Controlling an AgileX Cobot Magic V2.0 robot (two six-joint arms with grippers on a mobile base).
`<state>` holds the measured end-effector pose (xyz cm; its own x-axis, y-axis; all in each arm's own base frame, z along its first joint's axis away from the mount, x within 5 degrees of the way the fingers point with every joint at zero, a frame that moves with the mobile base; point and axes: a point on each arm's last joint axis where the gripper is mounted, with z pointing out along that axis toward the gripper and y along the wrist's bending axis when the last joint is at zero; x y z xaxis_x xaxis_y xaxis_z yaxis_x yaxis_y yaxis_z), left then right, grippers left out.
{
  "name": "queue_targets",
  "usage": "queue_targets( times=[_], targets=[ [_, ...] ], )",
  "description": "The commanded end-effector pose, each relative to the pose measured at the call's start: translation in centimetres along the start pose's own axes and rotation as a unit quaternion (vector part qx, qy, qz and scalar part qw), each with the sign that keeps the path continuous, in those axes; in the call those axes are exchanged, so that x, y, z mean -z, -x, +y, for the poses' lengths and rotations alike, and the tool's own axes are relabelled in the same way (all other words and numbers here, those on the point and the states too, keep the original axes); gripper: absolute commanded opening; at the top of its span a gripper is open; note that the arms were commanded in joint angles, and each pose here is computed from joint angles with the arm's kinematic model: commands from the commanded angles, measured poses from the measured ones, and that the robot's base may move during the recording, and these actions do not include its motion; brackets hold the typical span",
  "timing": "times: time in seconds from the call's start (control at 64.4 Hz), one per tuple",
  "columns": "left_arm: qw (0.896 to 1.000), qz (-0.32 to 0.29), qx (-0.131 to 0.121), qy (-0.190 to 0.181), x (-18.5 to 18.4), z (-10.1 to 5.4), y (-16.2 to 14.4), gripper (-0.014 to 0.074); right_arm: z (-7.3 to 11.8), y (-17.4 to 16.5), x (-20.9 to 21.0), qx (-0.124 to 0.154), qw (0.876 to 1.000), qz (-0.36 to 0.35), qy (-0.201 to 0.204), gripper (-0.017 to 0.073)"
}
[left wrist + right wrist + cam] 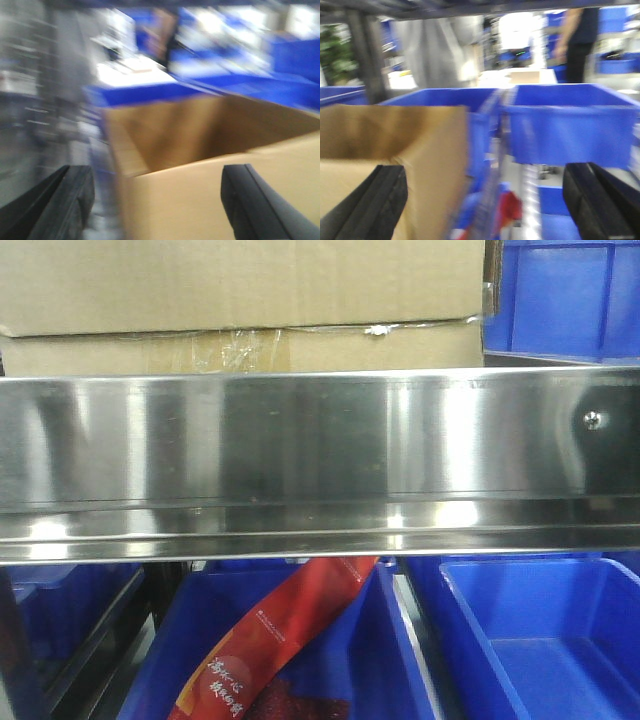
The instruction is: Grab carton from right shelf to conveyor
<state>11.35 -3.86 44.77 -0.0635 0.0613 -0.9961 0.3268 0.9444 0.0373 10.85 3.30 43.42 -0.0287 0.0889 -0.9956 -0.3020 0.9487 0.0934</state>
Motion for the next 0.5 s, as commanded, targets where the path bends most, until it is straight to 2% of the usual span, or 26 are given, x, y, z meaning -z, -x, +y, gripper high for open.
queue_targets(
  times=[0.0, 0.093, 0.186, 0.311, 0.404, 0.482],
  targets=[
    [0.998, 0.028, -0.004, -0.047, -2.6, -1.3, 1.7, 0.0435, 0.9, 2.1, -2.2, 0.002, 0.999, 0.01, 0.033, 0.0527],
    [0.995, 0.071, -0.012, -0.067, -6.0, -2.2, 3.0, 0.0435, 2.1, 4.0, -4.5, 0.005, 0.997, 0.042, 0.065, 0.0527],
    [0.992, 0.113, -0.009, -0.063, -9.3, -2.5, 4.7, 0.0433, 3.1, 5.8, -7.3, 0.011, 0.992, 0.096, 0.085, 0.0526],
    [0.985, 0.17, -0.005, -0.022, -13.3, -2.2, 6.1, 0.0419, 3.8, 7.8, -10.6, 0.02, 0.982, 0.161, 0.095, 0.0526],
    [0.982, 0.184, -0.004, 0.03, -14.7, -1.4, 7.4, 0.042, 4.2, 8.8, -12.7, 0.027, 0.976, 0.191, 0.098, 0.0518],
    [0.979, 0.191, -0.007, 0.065, -15.7, -0.9, 7.9, 0.042, 4.1, 9.3, -14.4, 0.045, 0.971, 0.221, 0.084, 0.0499]
  ],
)
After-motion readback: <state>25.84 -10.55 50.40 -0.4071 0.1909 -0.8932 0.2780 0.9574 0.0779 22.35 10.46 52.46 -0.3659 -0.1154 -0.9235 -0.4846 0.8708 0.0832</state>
